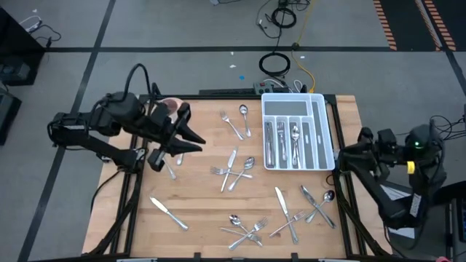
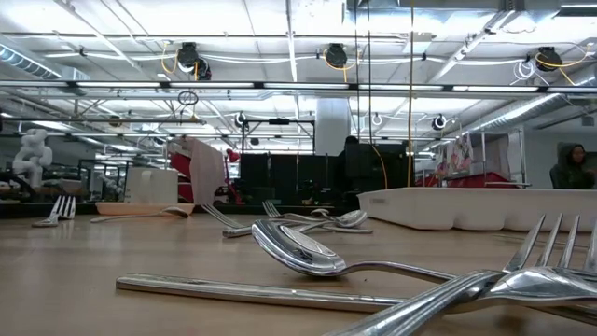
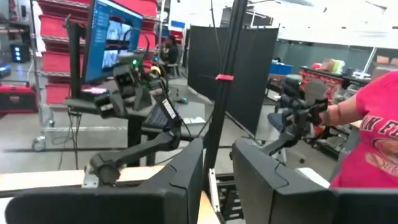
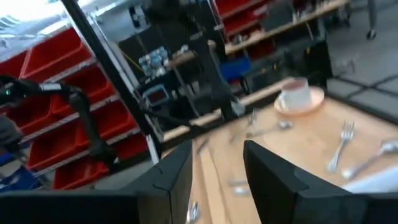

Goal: Sort silverware
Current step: Put the silver knife into the white cutlery tray

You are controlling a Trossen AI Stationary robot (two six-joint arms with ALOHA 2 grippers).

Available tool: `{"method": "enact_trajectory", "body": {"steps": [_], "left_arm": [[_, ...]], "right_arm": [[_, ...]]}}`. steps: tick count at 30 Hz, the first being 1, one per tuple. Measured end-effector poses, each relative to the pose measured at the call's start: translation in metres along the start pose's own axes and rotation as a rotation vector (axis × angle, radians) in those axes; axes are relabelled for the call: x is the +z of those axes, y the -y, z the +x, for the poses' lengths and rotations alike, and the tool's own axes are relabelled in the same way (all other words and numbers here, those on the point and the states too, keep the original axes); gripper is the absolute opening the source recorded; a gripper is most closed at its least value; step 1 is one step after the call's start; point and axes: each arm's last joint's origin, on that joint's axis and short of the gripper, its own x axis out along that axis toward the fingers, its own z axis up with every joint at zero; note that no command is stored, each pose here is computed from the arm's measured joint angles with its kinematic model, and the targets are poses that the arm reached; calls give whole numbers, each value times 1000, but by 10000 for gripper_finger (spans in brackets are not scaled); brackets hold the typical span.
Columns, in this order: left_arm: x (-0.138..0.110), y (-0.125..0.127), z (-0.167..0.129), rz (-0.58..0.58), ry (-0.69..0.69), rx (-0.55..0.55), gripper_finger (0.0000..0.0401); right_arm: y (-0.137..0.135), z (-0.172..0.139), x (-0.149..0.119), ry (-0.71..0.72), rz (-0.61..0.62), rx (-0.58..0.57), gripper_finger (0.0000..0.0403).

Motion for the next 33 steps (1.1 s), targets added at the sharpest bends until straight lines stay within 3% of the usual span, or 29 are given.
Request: {"method": "enact_trajectory", "body": {"steps": [8, 13, 15, 19, 23, 28, 33], "left_arm": [[-1, -5, 1, 57, -1, 86, 91], [1, -9, 0, 61, 18, 126, 91], [2, -12, 0, 63, 28, 160, 91], [6, -22, 1, 71, 77, 260, 91], [11, -31, -3, 98, 137, 426, 91], [21, -37, -7, 104, 234, 498, 91], [22, -42, -10, 100, 245, 547, 91]], "right_arm": [[-1, 7, 33, 82, -84, 42, 137], [20, 17, 52, 62, -76, 38, 137], [30, 23, 69, 69, -128, 76, 137], [43, 34, 106, 109, -215, 161, 137], [57, 45, 119, 72, -213, 264, 137], [89, 76, 129, 19, -154, 336, 137], [114, 136, 130, -59, -107, 484, 137]]}}
